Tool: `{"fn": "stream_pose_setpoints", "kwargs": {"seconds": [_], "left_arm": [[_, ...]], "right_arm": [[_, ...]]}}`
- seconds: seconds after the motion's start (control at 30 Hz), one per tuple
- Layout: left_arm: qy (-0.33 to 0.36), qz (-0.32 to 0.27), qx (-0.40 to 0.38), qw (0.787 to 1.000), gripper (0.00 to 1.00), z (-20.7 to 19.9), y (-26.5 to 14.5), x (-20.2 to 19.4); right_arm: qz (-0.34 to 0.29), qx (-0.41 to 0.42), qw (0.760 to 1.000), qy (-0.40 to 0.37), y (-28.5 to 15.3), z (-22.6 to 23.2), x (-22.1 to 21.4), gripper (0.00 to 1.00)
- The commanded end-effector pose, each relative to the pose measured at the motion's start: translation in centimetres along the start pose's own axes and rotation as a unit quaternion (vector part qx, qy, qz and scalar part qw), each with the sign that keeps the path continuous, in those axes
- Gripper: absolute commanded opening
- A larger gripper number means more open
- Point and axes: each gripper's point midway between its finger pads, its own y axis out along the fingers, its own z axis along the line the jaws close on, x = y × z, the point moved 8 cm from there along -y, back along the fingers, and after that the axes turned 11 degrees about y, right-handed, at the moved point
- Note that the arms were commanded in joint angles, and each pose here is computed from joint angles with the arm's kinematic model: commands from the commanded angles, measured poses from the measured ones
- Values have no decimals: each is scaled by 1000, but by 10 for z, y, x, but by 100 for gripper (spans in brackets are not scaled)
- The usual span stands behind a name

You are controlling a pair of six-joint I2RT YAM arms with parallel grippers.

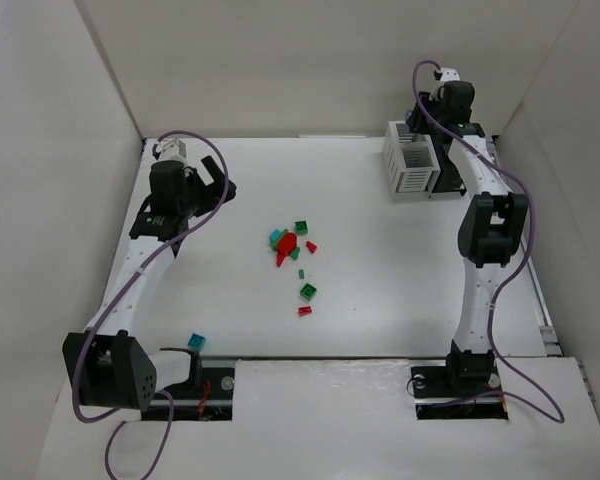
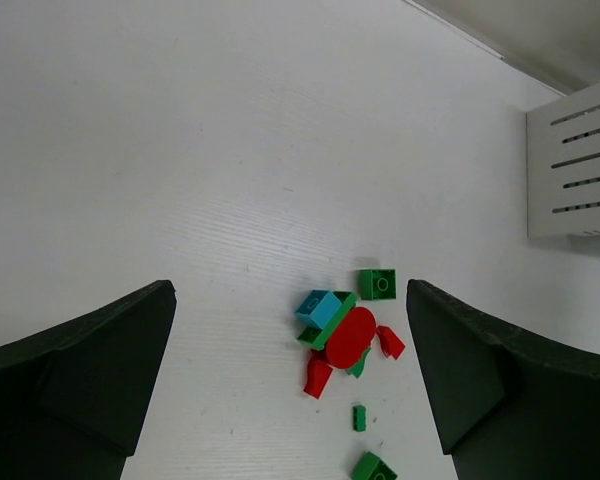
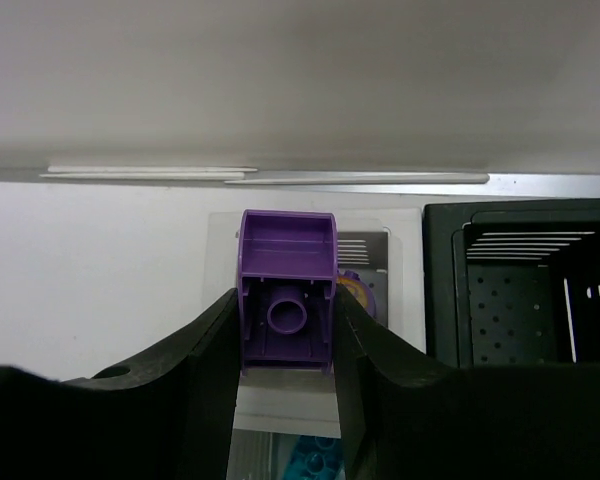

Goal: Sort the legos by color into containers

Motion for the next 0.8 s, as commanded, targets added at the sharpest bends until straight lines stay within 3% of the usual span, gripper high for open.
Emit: {"fn": "stream_pose_setpoints", "kwargs": {"seconds": [0.0,0.03,0.33,0.43,0.6,0.67,0.73,0.77], "left_arm": [[2,-38,1,999,100,-6,-12,21],[2,-43,-1,999,100,-7,-13,24],[-10,-25,16,1000,100,-5,-15,24],[-24,-18,23,999,100,-3,-19,22],[-85,25,65,994,100,18,-31,15],[-105,35,87,990,100,26,-37,12],[-127,42,125,983,100,34,-49,4],[-136,43,138,980,100,39,-52,2]], "right_arm": [[-72,6,997,-19,-2,20,35,31],[-66,10,997,-26,2,19,31,31],[-65,-5,997,-39,-5,17,35,73],[-54,8,996,-67,-10,29,31,76],[-33,78,976,-200,-45,89,18,77],[10,125,965,-228,-55,123,-22,77],[1,197,948,-249,-82,158,-32,77],[41,236,937,-256,-89,176,-73,77]]}}
